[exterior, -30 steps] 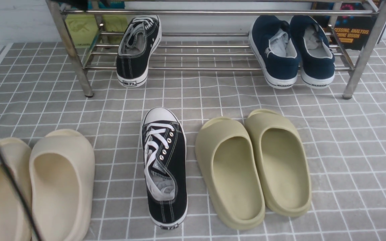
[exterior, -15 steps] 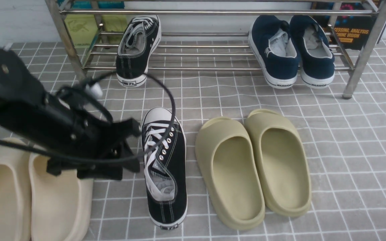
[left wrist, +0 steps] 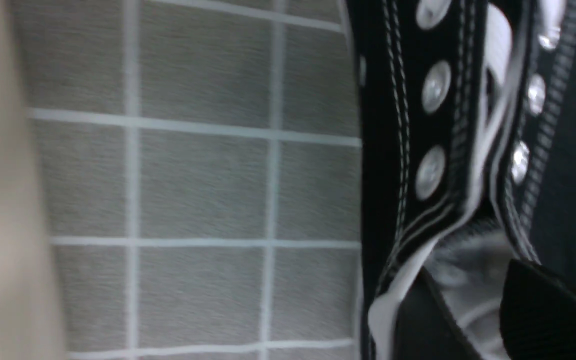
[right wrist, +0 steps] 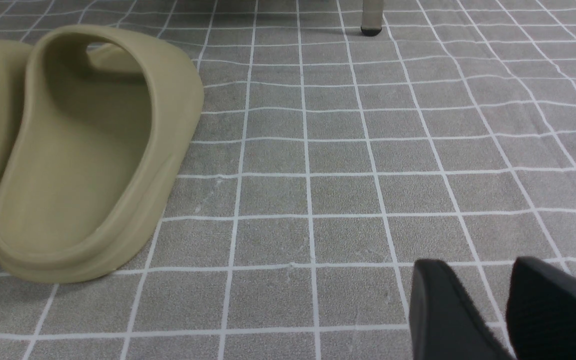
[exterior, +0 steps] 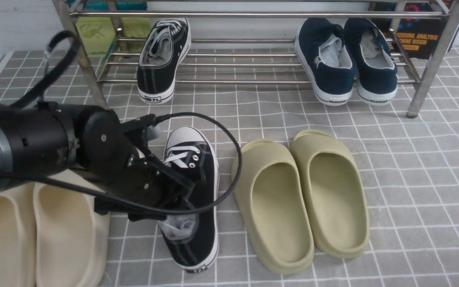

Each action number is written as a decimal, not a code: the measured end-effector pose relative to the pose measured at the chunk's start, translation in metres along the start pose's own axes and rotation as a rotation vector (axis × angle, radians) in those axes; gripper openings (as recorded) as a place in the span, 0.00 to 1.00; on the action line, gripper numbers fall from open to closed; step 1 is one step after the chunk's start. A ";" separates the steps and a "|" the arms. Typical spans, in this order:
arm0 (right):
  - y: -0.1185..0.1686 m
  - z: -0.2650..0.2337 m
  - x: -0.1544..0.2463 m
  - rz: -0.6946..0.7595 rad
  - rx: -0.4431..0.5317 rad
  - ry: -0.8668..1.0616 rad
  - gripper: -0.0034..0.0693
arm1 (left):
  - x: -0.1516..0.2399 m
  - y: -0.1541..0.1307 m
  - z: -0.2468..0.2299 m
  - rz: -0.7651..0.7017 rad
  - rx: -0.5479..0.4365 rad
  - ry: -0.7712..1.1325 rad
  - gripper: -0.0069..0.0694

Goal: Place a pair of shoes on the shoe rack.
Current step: Use the left arm to grab the shoe closest to it, then use the left arm to put a shoe into the shoe rack

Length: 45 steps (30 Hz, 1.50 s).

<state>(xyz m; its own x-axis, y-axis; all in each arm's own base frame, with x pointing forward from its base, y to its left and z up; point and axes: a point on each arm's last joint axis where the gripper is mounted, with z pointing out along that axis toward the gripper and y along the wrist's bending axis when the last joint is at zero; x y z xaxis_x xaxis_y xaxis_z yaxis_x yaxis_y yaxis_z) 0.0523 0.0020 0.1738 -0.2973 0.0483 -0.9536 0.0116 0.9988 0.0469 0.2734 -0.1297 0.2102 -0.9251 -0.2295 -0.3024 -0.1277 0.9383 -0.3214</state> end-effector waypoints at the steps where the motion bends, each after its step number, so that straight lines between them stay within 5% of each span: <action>1: 0.000 0.000 0.000 0.000 0.000 0.000 0.38 | -0.001 0.001 0.000 0.001 -0.013 -0.007 0.45; 9: 0.000 0.000 0.000 0.000 0.000 0.000 0.38 | -0.002 0.001 -0.010 -0.004 -0.022 -0.019 0.45; 23: 0.000 0.000 0.000 0.000 0.000 0.000 0.38 | -0.001 -0.001 0.006 0.026 -0.021 0.037 0.63; 28: 0.000 0.000 0.000 0.000 0.000 0.000 0.38 | 0.000 0.000 0.028 0.059 -0.022 0.079 0.43; 30: 0.000 0.000 0.000 0.000 0.000 0.000 0.38 | -0.001 -0.001 0.029 0.066 -0.010 0.074 0.19; 32: 0.000 0.000 0.000 0.000 0.000 0.000 0.38 | -0.005 -0.005 0.024 0.080 -0.003 0.073 0.07; 38: 0.000 0.000 0.000 0.000 0.000 0.000 0.38 | -0.031 -0.031 -0.017 0.130 0.042 0.051 0.07; 45: 0.000 0.000 0.000 0.000 0.000 0.000 0.38 | -0.110 -0.060 -0.031 0.128 0.059 -0.049 0.07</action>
<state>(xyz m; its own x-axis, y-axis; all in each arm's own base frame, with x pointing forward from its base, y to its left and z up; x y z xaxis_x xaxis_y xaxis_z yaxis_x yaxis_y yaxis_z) 0.0523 0.0020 0.1738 -0.2973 0.0483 -0.9536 0.0116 0.9988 0.0469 0.3714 -0.1527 0.2908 -0.9139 -0.1223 -0.3872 0.0129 0.9443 -0.3288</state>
